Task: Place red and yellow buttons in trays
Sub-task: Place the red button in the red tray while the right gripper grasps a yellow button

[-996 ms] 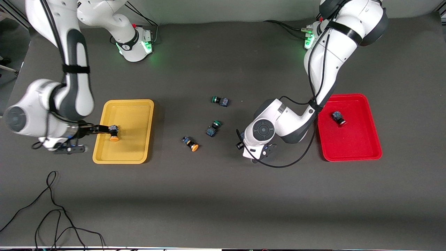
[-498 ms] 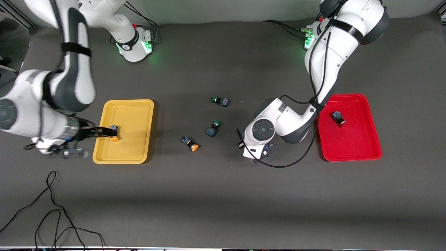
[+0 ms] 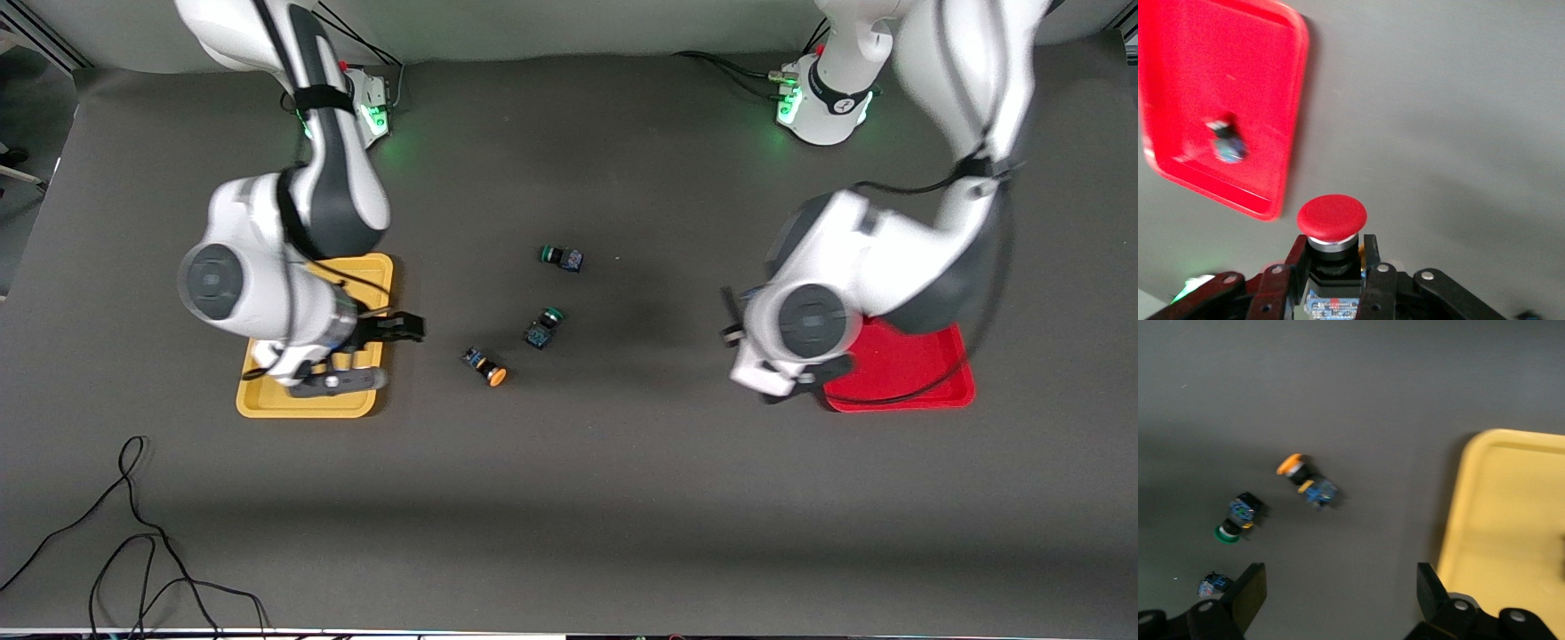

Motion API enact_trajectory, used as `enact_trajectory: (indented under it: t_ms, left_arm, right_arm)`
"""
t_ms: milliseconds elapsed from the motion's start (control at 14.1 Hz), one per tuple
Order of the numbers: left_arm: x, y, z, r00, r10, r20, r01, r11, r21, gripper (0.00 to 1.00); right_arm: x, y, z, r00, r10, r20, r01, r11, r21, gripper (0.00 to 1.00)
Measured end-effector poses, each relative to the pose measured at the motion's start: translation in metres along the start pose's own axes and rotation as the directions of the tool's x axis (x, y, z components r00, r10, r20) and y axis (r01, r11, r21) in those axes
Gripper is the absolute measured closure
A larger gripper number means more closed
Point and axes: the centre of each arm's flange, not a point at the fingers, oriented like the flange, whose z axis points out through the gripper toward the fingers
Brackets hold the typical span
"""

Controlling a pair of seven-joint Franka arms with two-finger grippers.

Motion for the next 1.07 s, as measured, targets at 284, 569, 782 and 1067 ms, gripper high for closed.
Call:
enact_trajectory:
  t_ms: [284,569,782,1067]
  left_arm:
    - [0.049,-0.126,0.047,0.987,0.159,0.022,-0.159,0.987,-0.026,0.63]
    - [0.091,-0.212,0.127,0.960,0.271,-0.066,-0.277,0.956,-0.098,0.63]
    - [0.106,-0.235,0.184,0.947,0.303,-0.104,-0.312,0.946,-0.092,0.63]
    - [0.120,-0.236,0.230,0.938,0.321,-0.127,-0.336,0.935,-0.117,0.63]
  right_arm:
    - [0.002,-0.062,0.057,0.978,-0.204,-0.051,0.203,0.979,-0.036,0.00]
    - [0.011,-0.064,0.107,0.897,-0.435,-0.079,0.425,0.897,-0.121,0.00]
    - [0.000,-0.055,0.154,0.859,-0.503,-0.095,0.484,0.858,-0.174,0.00]
    - [-0.008,-0.062,0.189,0.843,-0.531,-0.089,0.507,0.838,-0.202,0.00]
